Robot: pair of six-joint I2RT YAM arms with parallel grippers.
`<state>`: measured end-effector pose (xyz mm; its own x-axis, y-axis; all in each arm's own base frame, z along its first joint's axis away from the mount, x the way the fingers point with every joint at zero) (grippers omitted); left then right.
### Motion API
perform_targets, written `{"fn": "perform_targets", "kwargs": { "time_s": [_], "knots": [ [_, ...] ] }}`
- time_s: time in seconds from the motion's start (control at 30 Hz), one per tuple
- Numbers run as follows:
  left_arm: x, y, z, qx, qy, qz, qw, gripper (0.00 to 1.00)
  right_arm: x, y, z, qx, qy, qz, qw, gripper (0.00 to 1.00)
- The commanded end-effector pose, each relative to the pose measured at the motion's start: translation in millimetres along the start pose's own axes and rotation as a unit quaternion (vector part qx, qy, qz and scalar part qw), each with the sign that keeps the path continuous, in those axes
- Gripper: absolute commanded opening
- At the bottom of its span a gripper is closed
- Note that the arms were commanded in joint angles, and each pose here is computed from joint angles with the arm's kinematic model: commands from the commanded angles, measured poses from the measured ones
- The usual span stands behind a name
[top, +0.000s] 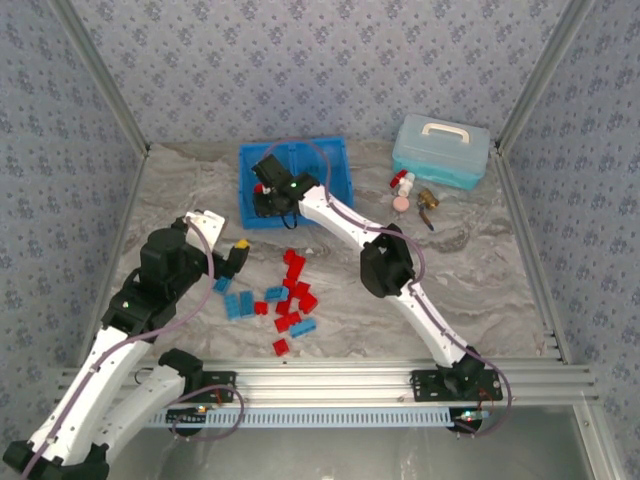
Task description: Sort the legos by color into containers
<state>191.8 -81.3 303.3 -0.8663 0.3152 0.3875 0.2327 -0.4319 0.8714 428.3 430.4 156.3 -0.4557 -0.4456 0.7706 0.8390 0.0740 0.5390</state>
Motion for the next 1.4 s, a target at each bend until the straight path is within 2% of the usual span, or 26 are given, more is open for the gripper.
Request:
{"fn": "perform_targets", "kwargs": {
  "time_s": [0.0, 0.1, 0.17, 0.33, 0.5, 0.67, 0.73, 0.83, 0.93, 1.0, 1.17, 1.3, 1.37],
  "knots": [
    [-1.0, 6.1, -1.9, 0.004, -0.018, -0.019, 1.000, 0.99, 0.1, 16.1, 2.5, -0.043, 0.032, -0.018, 0.998, 0.38],
    [-2.4, 4.5, -3.9, 0.005, -0.028, -0.018, 0.999, 0.99, 4.6, 18.8, 8.1, -0.049, 0.045, -0.019, 0.998, 0.49],
    [-3.6, 3.9, -4.3, 0.004, -0.030, -0.017, 0.999, 0.99, 12.2, 22.3, 11.1, -0.046, 0.049, -0.023, 0.997, 0.52],
    [-5.8, 0.6, -2.9, 0.006, -0.028, -0.009, 1.000, 0.99, 50.8, 36.2, 16.7, -0.046, 0.061, -0.029, 0.997, 0.50],
    [-12.4, 1.4, -5.4, 0.041, -0.047, 0.005, 0.998, 0.99, 136.1, 48.2, 29.6, -0.016, 0.074, -0.054, 0.996, 0.50],
    [-33.1, 9.9, -20.1, 0.154, -0.120, 0.041, 0.980, 0.99, 221.7, 29.7, 9.4, 0.010, 0.053, -0.090, 0.994, 0.55],
    [-46.5, 4.1, -29.8, 0.188, -0.128, 0.074, 0.971, 0.99, 249.4, 10.2, -10.1, 0.017, 0.035, -0.115, 0.993, 0.61],
    [-65.2, -5.2, -48.1, 0.198, -0.130, 0.114, 0.965, 0.99, 285.8, -18.6, -45.4, 0.002, 0.007, -0.151, 0.988, 0.75],
    [-87.6, -18.2, -67.6, 0.203, -0.142, 0.177, 0.953, 0.99, 301.3, -44.2, -77.0, -0.029, -0.012, -0.155, 0.987, 0.92],
    [-103.5, -28.8, -80.0, 0.206, -0.146, 0.225, 0.941, 0.99, 304.2, -57.4, -93.7, -0.048, -0.027, -0.146, 0.988, 0.99],
    [-138.6, -54.5, -106.9, 0.172, -0.113, 0.309, 0.929, 0.99, 302.0, -77.0, -116.3, -0.079, -0.044, -0.135, 0.987, 1.00],
    [-163.2, -69.9, -120.3, 0.162, -0.095, 0.339, 0.922, 0.95, 302.1, -80.0, -120.9, -0.083, -0.048, -0.134, 0.986, 1.00],
    [-173.5, -74.9, -127.3, 0.154, -0.094, 0.346, 0.921, 0.89, 301.4, -82.9, -124.6, -0.082, -0.058, -0.126, 0.987, 1.00]
  ]
}}
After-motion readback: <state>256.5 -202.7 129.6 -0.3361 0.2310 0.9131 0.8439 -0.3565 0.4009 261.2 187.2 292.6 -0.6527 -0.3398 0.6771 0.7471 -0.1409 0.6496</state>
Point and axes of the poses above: each hand's point on the last joint's axis, 136 mm out from that joint toward the fingers, its own x axis back along the fingers, its own z axis along the line the jaws close on, y = z × x, the point moved 7 cm from there along x, back along the fingers, and after that the axes turned 8 degrees about -x, right-handed, at the moved point
